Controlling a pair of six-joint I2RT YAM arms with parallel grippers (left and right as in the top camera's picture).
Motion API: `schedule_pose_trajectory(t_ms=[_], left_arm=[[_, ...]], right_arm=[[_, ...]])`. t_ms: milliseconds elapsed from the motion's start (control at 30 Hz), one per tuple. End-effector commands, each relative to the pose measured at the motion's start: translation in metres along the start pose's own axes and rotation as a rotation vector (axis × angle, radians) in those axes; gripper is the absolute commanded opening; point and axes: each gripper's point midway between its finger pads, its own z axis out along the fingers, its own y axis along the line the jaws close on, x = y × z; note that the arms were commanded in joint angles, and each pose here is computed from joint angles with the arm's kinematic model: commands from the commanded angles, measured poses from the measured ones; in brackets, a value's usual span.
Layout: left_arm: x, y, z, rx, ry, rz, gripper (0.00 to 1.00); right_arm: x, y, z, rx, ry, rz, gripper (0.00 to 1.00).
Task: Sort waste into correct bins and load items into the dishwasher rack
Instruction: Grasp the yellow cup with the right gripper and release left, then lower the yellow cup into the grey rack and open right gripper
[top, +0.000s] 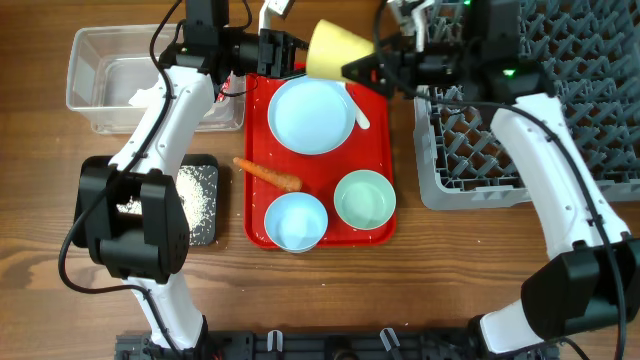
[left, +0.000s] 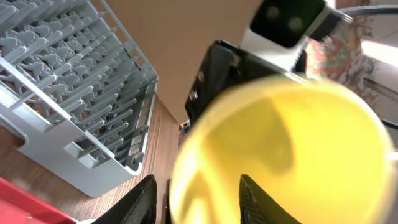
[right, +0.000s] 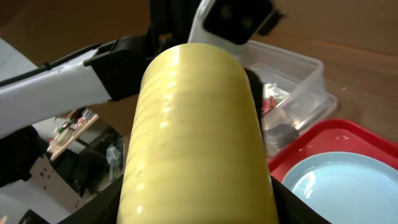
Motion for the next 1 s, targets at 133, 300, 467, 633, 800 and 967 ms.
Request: schedule_pose_trajectory(t_ms=[133, 300, 467, 633, 800, 967], left_arm=[[-0.005, -0.015, -0.001, 0.008, 0.002, 0.046, 0.43], [-0.007, -0.011, -0.001, -0.018, -0.011, 0.049, 0.44], [-0.014, 0.007, -0.003, -0.117, -0.059, 0.031, 0.48], [-0.015, 0.050, -0.013, -0.351, -0.131, -0.053, 0.50], [0.003, 0.088, -0.027, -0.568, -0.153, -0.205, 0.46], [0.020, 0.113, -0.040, -0.750, -0.150, -0.292, 0.47]], right_arm=[[0.000, -0.018, -0.040, -0.023, -0.042, 0.064, 0.44], [0.009, -0.039, -0.065, 0.057, -0.052, 0.142, 0.44], [0.026, -0.070, -0.095, 0.250, -0.041, 0.280, 0.45], [0.053, -0.092, -0.142, 0.562, 0.007, 0.403, 0.52], [0.076, -0.086, -0.192, 0.830, 0.062, 0.521, 0.52], [0.101, -0.079, -0.224, 1.038, 0.132, 0.612, 0.52]])
